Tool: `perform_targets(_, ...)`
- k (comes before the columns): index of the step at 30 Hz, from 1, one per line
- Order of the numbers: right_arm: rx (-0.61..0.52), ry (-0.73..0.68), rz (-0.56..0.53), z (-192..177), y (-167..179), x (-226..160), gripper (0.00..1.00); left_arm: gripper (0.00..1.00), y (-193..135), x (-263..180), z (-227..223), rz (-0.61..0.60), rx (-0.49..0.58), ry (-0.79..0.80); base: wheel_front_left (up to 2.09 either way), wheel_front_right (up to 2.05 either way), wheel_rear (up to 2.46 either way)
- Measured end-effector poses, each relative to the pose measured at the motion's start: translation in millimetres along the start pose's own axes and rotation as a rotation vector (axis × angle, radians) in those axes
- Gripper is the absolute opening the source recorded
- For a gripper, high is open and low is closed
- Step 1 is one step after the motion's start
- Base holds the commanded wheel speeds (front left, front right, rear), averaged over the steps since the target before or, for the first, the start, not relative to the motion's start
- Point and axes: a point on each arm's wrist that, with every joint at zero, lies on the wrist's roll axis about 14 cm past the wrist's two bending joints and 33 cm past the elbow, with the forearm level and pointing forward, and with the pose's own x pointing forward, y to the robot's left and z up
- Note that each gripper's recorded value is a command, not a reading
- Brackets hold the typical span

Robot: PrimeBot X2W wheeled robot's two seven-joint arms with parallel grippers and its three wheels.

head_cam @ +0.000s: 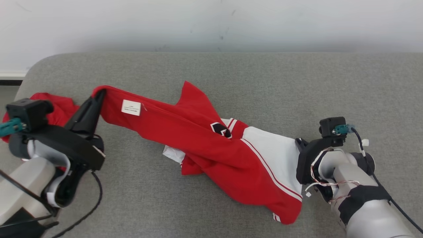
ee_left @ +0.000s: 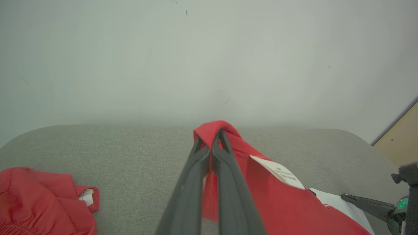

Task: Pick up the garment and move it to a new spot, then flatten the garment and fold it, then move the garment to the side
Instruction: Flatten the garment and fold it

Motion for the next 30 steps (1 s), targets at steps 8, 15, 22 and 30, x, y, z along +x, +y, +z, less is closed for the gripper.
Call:
perform_targets(8,0.016,-0.270,-0.015,95.7,-13.3,-7.6,0.00,0.00,20.3,6.7,11.0,0.046,-0.037,-0.022,0.00,0.00,0.00)
perform_targets(15,-0.003,-0.337,-0.087,122.7,-54.4,-25.6,0.00,0.00,-5.1,24.9,12.6,-0.049,-0.076,-0.023,0.00,0.00,0.00)
perform_targets(22,0.052,-0.258,-0.090,132.3,-63.2,-15.6,0.00,0.00,-22.6,65.7,13.4,-0.131,-0.133,0.055,0.00,0.00,0.00)
perform_targets(30,-0.087,-0.555,-0.053,316.6,-41.9,-39.9,0.00,0.00,0.9,153.4,113.9,-0.072,-0.002,-0.063,0.00,0.00,0.00)
